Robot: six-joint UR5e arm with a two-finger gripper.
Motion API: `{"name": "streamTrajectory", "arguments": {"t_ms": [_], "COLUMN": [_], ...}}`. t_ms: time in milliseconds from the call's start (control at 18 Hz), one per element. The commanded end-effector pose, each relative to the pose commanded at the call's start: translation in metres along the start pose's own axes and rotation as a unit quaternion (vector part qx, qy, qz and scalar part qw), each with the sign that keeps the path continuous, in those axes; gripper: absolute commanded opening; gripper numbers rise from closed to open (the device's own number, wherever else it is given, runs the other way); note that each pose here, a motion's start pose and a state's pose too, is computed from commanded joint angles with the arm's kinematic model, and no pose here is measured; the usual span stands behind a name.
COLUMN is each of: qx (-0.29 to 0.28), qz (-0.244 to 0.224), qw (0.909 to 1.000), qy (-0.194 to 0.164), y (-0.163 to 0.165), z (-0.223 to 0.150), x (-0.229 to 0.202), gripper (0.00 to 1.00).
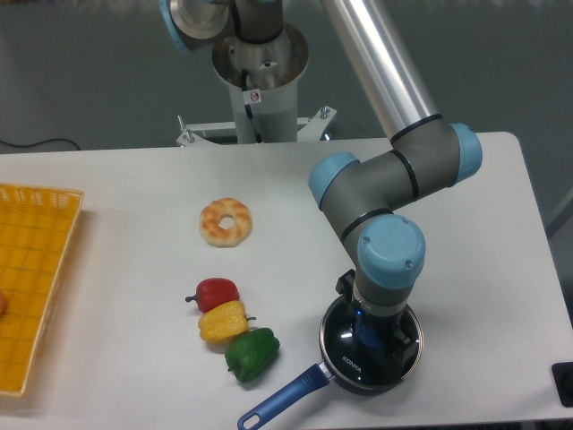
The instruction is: Open the lid
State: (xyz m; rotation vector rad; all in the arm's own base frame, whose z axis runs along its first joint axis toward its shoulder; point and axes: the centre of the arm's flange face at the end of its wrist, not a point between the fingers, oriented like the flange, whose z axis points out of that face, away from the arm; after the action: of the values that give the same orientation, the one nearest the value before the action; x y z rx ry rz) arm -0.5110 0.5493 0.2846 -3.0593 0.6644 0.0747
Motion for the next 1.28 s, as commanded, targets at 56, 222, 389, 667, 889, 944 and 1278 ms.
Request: {"name": "streamTrajectory", "arguments": {"t_ms": [56, 222, 389, 667, 889, 944, 1278], "qx": [-0.001, -0.001, -0.005, -0.016, -0.033, -0.033, -0.031], "qz": [0.0, 0.0, 0.002, 0.002, 0.012, 0.012, 0.007], "qw": [1.0, 1.0, 1.0, 0.9999, 0.9994, 0.9994, 0.9995], "qy": [0.0, 0.001, 0.001, 0.0, -0.003, -0.003, -0.005], "y": [0.0001, 0.0002, 0.0011, 0.0025, -0.0001, -0.0002, -0.0006], "z": [0.0, 0.0007, 0.0004, 0.001, 0.0017, 0.0017, 0.0011], "x": [0.0, 0.0003, 0.0008, 0.0025, 0.0055, 0.0055, 0.005], "gripper": [1.0, 1.0, 1.0, 1.0, 1.0, 1.0, 1.0]}}
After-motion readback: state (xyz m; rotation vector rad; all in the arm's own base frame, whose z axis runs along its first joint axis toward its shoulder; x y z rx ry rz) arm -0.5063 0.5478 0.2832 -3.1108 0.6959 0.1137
